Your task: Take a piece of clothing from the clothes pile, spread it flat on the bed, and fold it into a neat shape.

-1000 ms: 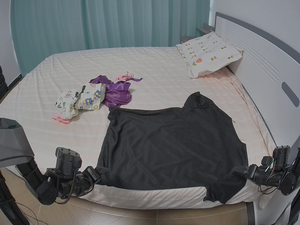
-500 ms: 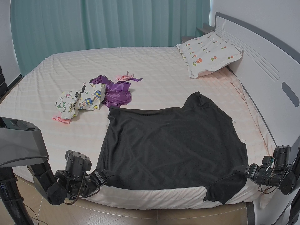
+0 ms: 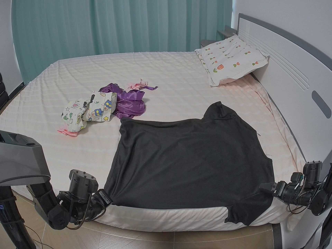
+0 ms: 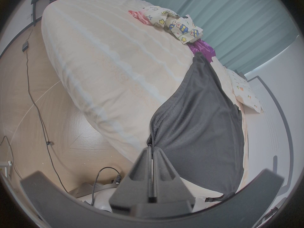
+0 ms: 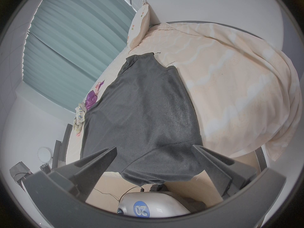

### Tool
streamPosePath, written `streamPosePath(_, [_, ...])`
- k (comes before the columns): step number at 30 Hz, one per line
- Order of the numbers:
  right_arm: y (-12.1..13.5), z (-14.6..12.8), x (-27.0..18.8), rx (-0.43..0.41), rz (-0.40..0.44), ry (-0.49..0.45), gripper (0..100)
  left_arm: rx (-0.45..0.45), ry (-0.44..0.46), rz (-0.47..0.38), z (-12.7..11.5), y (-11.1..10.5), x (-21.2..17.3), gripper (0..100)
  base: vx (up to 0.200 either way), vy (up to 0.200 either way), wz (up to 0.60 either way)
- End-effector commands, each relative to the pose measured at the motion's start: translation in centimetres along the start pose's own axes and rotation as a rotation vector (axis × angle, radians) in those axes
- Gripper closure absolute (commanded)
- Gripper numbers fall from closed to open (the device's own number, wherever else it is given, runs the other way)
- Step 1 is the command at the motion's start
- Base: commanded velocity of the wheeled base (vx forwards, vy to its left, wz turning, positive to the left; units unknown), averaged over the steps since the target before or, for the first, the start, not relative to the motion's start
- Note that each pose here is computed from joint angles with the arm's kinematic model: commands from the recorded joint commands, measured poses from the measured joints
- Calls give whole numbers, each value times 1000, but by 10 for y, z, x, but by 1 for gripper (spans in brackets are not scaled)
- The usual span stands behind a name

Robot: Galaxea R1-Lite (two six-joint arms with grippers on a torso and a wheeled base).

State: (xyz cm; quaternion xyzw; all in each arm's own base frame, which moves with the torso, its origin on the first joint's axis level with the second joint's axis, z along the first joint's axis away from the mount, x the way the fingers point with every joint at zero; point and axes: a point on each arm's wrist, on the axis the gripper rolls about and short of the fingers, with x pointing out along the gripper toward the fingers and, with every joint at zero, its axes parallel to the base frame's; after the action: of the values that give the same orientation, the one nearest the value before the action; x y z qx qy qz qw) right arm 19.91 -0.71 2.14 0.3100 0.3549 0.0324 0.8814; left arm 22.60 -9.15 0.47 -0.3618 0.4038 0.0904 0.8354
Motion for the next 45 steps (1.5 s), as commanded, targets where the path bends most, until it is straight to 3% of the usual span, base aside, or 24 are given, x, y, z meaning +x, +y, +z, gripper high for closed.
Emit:
streamPosePath(1, [-8, 14, 8, -22, -15, -45, 0, -34, -41, -63, 8, -4, -21, 100, 0, 0, 0])
streamPosePath(5, [-20, 28, 26, -27, -36, -73, 0, -42, -44, -67, 9, -4, -22, 100, 0, 0, 0])
streamPosePath(11, [-28, 29, 41, -12, -45, -54, 0, -69, -51, -66, 13, -3, -22, 100, 0, 0, 0])
streamPosePath(21, [-31, 35, 48, -4, -5, -52, 0, -102, -23, -81, 19, 0, -20, 100, 0, 0, 0])
streamPosePath(22, [-30, 35, 48, -8, -1, -50, 100, -104, -21, -82, 19, 0, -20, 100, 0, 0, 0])
streamPosePath(26, [-28, 39, 46, -11, 10, -67, 100, -114, -26, -81, 22, 2, -19, 100, 0, 0, 0])
streamPosePath(33, [-17, 78, 61, -68, 98, -230, 100, -144, -44, -90, 27, 1, -18, 100, 0, 0, 0])
streamPosePath(45, [-12, 102, 77, -101, 144, -282, 100, -182, -75, -112, 32, 3, -12, 100, 0, 0, 0])
